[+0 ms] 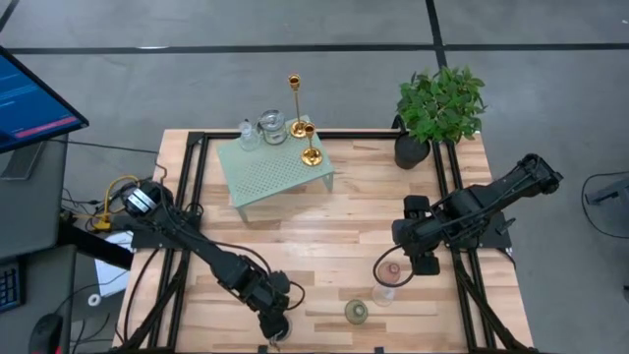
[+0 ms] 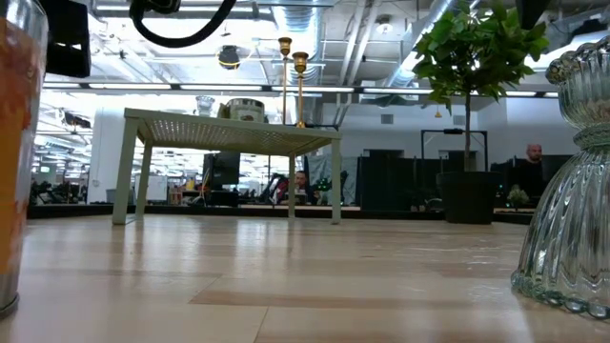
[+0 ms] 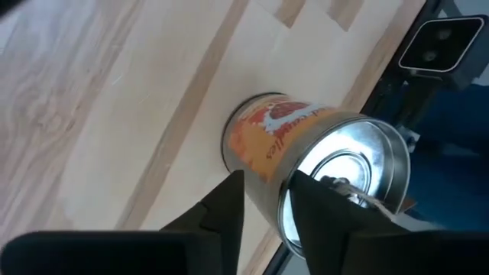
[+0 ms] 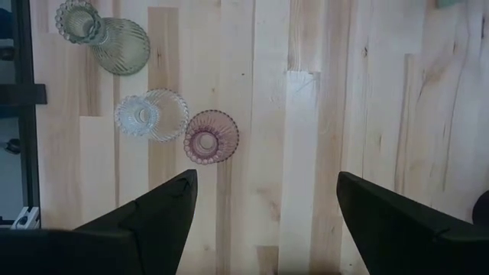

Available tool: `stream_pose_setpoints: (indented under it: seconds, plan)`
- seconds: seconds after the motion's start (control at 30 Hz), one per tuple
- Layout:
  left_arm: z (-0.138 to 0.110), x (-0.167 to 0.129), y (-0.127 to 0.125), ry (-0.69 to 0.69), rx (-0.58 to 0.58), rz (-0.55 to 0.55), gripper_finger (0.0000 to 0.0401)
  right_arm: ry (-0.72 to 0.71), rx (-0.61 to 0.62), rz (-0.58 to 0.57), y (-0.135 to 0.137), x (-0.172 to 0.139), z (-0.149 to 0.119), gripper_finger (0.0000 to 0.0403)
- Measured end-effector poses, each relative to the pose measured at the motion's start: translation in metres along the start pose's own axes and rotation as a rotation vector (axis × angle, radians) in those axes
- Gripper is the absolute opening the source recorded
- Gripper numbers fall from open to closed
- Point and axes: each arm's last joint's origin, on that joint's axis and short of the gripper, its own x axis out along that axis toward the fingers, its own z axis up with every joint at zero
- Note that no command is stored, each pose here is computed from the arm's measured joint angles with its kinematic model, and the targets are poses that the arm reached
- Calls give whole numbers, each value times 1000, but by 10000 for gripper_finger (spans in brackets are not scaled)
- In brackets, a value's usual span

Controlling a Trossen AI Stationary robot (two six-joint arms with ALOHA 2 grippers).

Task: Pick & Place candle stick holders
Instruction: Put the orange scented candle on the shelf

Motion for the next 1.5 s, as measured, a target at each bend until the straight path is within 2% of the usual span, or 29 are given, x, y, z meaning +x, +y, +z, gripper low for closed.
stream_pose_setpoints:
  seconds: [0.07,0.23,0.4,0.53,0.63,0.83,1.0,1.3,1.5]
  plan:
    - [0,2,1,7,0,0,87,0,-1,0,0,0,0,304]
    - [-3,6,6,34,-12,7,14,0,-1,0,0,0,0,304]
    - [2,3,12,15,-73,36,5,0,-1,0,0,0,0,304]
    - [10,-10,18,-69,-149,47,2,0,-1,0,0,0,0,304]
    - [19,-31,28,-160,-237,67,2,0,-1,0,0,0,0,304]
    - [35,-79,41,-353,-405,-8,0,-1,-1,-2,0,0,0,304]
    - [50,-113,52,-474,-474,0,0,-1,-1,-4,0,0,0,304]
    - [72,-171,56,-589,-471,32,0,-3,-1,-8,0,0,0,304]
    - [74,-205,64,-632,-495,119,0,-11,-1,-24,-1,0,0,304]
